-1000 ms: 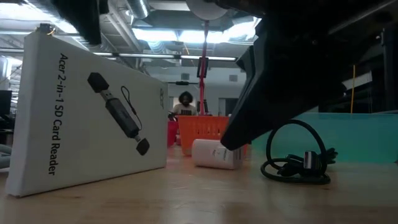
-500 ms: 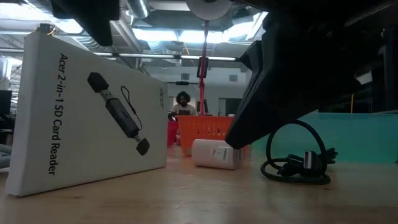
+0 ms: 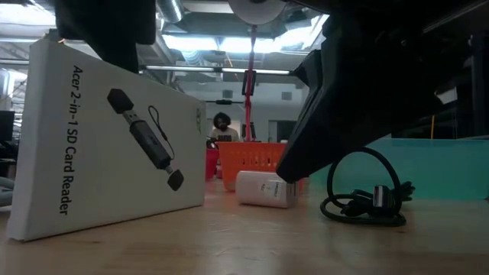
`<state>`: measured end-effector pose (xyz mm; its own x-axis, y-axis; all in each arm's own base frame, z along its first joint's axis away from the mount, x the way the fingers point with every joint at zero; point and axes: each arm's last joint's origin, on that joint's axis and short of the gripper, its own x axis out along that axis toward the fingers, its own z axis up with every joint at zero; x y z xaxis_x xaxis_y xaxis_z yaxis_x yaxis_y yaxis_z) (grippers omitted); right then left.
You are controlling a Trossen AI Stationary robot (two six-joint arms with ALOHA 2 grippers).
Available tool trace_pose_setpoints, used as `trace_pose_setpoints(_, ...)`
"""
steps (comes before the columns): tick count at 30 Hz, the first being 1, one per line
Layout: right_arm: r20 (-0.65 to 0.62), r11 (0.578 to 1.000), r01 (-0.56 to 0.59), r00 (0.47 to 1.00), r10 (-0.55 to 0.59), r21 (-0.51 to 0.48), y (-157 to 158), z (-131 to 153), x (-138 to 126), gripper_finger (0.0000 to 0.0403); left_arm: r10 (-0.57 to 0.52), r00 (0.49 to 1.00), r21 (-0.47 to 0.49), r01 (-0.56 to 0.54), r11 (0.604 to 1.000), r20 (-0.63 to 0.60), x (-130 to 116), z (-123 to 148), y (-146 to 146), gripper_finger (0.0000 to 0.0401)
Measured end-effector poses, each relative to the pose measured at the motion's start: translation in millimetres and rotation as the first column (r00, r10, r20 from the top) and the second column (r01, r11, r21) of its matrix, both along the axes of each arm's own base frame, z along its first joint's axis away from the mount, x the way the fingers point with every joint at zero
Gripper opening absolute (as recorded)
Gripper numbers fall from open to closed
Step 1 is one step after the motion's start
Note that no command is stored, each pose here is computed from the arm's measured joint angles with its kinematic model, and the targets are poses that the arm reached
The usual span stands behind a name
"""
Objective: Pick and place items into bin
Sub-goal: Put the white card reader box into the light blue bin
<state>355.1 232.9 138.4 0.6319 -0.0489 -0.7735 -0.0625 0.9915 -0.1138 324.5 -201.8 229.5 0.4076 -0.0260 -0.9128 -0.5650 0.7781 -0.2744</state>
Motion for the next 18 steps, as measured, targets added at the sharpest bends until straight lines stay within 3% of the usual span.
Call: trace_pose_setpoints(18, 0.000, 1.000, 0.001, 1.000, -0.001, 0.001, 0.0, 0.0, 0.0, 0.0000, 0.019, 1.000, 0.029, -0.019, 0.999, -0.007, 2.9, -8.8, -1.0, 0.0200)
